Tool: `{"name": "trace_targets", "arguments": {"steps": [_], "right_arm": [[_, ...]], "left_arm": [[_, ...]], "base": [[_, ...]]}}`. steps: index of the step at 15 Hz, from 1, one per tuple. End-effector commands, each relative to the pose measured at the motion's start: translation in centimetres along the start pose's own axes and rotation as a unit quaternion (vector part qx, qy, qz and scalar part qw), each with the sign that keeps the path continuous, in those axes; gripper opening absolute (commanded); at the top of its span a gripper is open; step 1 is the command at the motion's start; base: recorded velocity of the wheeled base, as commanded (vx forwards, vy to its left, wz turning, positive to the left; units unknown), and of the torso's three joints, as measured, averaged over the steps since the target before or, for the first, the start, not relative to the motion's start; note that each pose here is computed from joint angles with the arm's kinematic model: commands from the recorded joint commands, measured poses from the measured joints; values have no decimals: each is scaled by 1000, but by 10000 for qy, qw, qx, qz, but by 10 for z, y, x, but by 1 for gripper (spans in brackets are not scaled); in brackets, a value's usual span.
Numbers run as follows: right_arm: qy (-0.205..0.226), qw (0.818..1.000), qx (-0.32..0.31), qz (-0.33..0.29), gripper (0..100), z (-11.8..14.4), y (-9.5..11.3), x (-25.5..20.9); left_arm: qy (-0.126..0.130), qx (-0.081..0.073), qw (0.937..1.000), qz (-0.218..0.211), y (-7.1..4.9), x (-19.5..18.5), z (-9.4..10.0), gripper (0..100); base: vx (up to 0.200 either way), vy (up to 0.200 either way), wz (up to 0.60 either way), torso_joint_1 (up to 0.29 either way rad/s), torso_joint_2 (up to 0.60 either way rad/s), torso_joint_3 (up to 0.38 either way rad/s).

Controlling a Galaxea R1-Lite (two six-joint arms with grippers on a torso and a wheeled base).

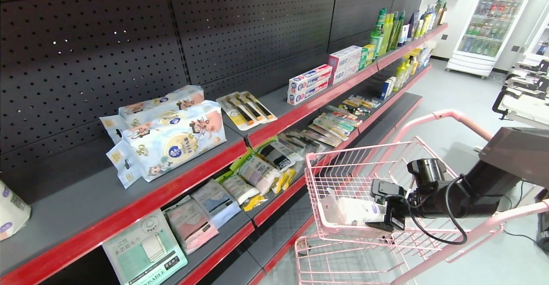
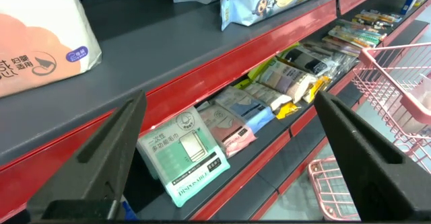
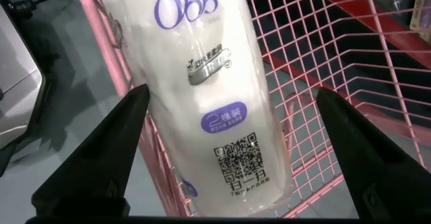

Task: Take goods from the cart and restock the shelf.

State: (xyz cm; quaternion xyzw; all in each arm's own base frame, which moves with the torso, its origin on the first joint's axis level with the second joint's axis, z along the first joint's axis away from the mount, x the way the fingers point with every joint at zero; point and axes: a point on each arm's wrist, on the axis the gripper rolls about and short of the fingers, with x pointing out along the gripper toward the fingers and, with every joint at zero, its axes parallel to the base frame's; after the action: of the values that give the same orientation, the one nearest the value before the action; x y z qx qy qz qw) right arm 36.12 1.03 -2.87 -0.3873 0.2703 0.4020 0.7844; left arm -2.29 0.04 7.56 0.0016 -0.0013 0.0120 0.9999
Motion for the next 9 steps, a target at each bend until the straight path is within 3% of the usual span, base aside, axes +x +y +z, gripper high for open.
{"name": "trace_targets", "arguments": {"steps": [1,9], "right_arm": [[8,10000,3,39,100,-2,0,6],[-78,9996,64,280,100,-8,7,19]], "left_arm": [[5,7,10000,2,0,0,0,100],[5,-1,10000,2,0,0,0,100]], "base": [[0,0,0,0,0,0],[0,0,0,0,0,0]]}}
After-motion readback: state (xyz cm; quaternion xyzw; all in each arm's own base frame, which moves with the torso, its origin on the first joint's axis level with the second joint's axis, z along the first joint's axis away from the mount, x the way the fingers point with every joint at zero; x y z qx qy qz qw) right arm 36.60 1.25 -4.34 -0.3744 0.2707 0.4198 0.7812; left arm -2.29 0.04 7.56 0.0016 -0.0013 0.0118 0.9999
